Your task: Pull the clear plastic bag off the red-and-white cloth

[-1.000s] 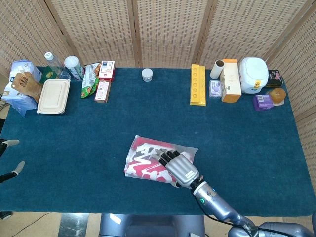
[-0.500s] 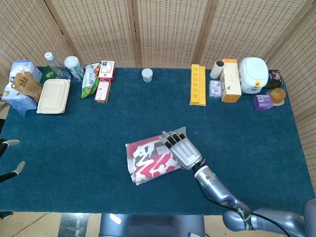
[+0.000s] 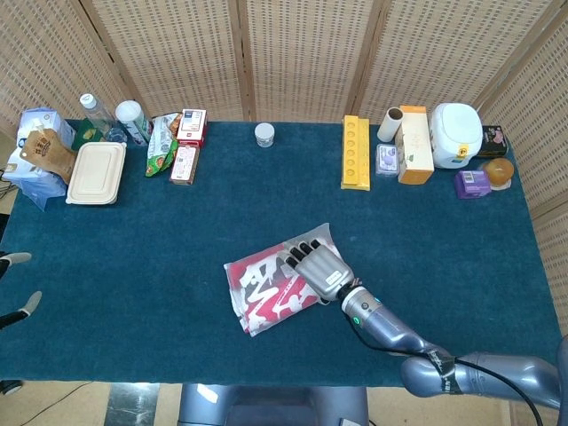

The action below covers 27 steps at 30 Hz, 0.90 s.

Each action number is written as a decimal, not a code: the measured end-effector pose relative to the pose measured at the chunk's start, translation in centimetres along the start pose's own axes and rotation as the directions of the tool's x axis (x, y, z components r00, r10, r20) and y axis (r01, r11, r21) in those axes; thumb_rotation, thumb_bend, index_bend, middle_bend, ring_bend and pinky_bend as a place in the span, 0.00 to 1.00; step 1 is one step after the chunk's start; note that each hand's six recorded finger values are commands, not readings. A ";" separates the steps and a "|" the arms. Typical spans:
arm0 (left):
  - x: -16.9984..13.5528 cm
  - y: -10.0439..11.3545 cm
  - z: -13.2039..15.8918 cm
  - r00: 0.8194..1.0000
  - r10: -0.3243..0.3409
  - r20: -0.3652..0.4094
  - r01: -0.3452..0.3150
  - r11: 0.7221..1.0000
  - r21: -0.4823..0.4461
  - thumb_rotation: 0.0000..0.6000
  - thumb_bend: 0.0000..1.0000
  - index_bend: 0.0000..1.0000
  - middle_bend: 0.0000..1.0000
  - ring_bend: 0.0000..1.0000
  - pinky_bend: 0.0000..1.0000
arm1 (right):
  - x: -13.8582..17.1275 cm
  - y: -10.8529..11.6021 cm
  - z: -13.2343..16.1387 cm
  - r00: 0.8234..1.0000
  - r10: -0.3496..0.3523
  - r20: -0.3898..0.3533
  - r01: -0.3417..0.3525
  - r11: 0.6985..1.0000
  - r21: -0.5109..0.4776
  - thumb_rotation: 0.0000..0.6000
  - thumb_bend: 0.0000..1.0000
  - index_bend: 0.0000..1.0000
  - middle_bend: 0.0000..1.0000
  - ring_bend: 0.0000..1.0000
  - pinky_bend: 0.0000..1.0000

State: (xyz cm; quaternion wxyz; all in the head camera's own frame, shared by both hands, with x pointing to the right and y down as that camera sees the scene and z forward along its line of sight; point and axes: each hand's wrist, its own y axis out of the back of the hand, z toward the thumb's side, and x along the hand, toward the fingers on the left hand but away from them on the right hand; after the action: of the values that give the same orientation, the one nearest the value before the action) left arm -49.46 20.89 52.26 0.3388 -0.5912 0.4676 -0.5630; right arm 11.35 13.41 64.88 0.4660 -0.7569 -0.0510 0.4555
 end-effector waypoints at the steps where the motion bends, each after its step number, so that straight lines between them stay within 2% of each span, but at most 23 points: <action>1: 0.0 0.0 -0.1 1.000 0.000 -0.002 0.000 1.000 0.000 0.98 0.24 0.28 0.32 0.21 0.26 | -0.1 0.1 0.1 1.000 0.004 -0.002 -0.004 1.000 0.004 1.00 0.04 0.00 0.05 0.12 0.14; 14: -0.2 -0.3 -0.8 1.000 -0.005 -0.017 0.005 1.000 -0.004 0.98 0.24 0.28 0.32 0.21 0.26 | -2.0 -0.4 1.1 0.997 0.081 0.000 -0.081 0.996 0.045 1.00 0.04 0.00 0.06 0.12 0.14; 17: -0.2 -0.2 -1.0 1.000 0.000 -0.022 0.000 1.000 0.000 0.98 0.24 0.28 0.32 0.21 0.26 | -2.9 -0.5 1.5 0.996 0.094 0.001 -0.094 0.993 0.069 1.00 0.04 0.00 0.11 0.16 0.16; 18: -0.2 -0.2 -1.1 1.000 0.000 -0.024 0.000 1.000 0.000 0.98 0.24 0.28 0.32 0.21 0.26 | -3.3 -0.5 1.6 0.995 0.099 0.002 -0.098 0.992 0.077 1.00 0.04 0.02 0.16 0.21 0.19; 20: -0.2 -0.3 -1.1 1.000 -0.003 -0.025 0.003 1.000 -0.001 0.98 0.24 0.28 0.32 0.21 0.26 | -4.1 -0.6 2.1 0.994 0.108 0.005 -0.108 0.990 0.095 1.00 0.04 0.12 0.28 0.33 0.28; 22: -0.2 -0.4 -1.1 1.000 -0.008 -0.024 0.008 1.000 -0.002 0.98 0.24 0.28 0.32 0.21 0.26 | -4.8 -0.5 2.7 0.994 0.109 0.007 -0.110 0.988 0.106 1.00 0.06 0.31 0.45 0.51 0.44; 25: -0.2 -0.6 -1.0 1.000 -0.015 -0.020 0.015 1.000 -0.005 0.98 0.24 0.28 0.32 0.21 0.26 | -5.4 -0.4 3.0 0.996 0.093 0.011 -0.094 0.989 0.116 1.00 0.08 0.52 0.64 0.74 0.64; 27: -0.1 -0.7 -1.0 1.000 -0.020 -0.016 0.020 1.000 -0.005 0.98 0.24 0.28 0.32 0.21 0.26 | -5.6 -0.3 3.1 0.998 0.069 0.008 -0.069 0.991 0.119 1.00 0.10 0.61 0.73 0.84 0.74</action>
State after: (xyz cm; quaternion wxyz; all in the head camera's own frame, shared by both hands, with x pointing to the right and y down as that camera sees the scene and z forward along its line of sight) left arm -50.27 21.33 53.01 0.3281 -0.5922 0.4659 -0.5698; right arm 5.94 12.82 68.21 0.4940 -0.7282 0.0015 0.4750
